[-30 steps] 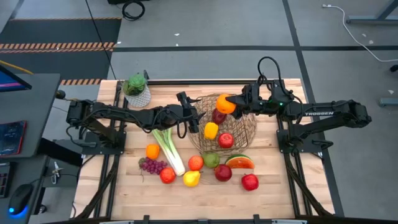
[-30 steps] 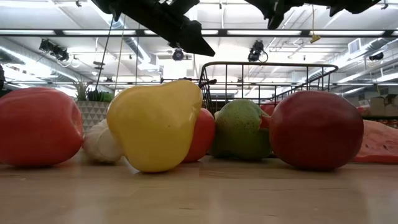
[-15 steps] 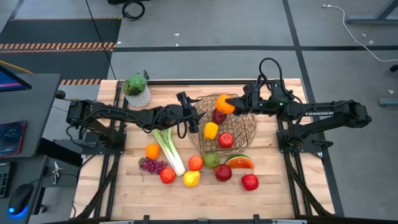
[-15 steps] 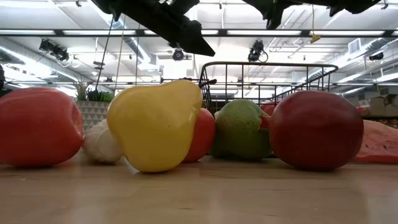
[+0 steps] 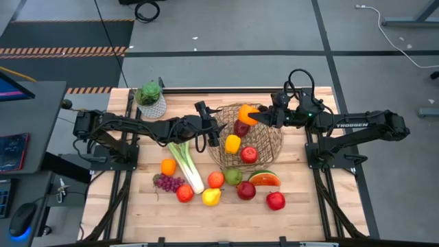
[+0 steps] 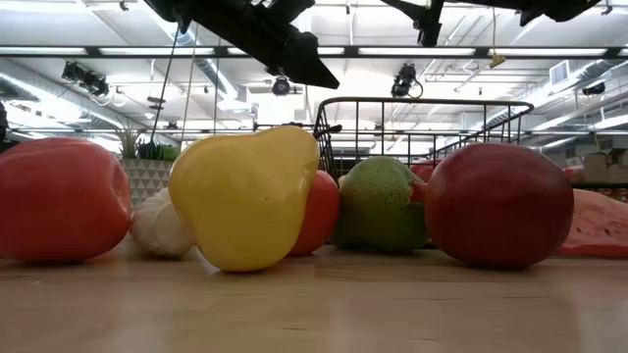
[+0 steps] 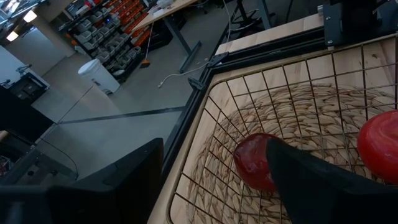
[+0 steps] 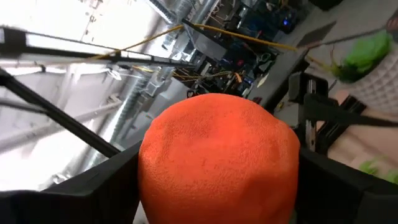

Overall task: Build produce basket
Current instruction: Put the orange into the brown wire basket

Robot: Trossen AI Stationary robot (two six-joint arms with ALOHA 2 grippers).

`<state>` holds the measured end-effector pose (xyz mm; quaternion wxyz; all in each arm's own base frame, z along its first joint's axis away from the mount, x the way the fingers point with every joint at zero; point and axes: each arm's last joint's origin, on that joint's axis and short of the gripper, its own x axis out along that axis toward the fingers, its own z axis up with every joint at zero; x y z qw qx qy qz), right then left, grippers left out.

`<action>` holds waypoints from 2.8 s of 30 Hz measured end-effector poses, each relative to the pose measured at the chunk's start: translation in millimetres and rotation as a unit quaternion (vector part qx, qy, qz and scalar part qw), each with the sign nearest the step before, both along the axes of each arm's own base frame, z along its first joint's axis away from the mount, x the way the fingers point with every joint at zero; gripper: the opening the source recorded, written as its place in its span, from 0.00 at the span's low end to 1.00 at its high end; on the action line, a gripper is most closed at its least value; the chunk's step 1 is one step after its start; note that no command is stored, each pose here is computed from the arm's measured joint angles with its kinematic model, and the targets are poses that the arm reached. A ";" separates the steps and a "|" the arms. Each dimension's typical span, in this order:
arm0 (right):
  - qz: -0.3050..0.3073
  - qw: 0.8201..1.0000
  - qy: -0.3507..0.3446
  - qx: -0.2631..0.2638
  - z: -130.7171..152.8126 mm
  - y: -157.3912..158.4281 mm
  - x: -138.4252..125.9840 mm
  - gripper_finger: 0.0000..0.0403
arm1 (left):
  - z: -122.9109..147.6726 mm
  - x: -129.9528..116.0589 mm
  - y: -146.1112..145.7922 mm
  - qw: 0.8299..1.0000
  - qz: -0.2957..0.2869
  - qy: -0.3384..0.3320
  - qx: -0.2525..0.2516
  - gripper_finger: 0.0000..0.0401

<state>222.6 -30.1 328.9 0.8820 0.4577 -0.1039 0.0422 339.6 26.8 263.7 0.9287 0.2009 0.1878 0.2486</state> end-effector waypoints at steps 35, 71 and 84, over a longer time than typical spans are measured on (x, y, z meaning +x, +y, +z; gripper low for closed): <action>-0.046 0.979 0.008 -0.201 -0.8 -0.1 0.2 0.88 | 0.0 0.0 0.0 1.000 0.000 0.000 0.000 0.72; 0.279 0.921 0.124 -0.243 -42.4 -15.4 -13.3 0.88 | -0.7 -0.2 0.0 1.000 0.000 0.004 0.000 0.72; 0.304 0.892 0.171 -0.289 -60.3 -13.3 -19.6 0.88 | -0.7 -0.2 0.3 1.000 0.001 0.004 0.000 0.72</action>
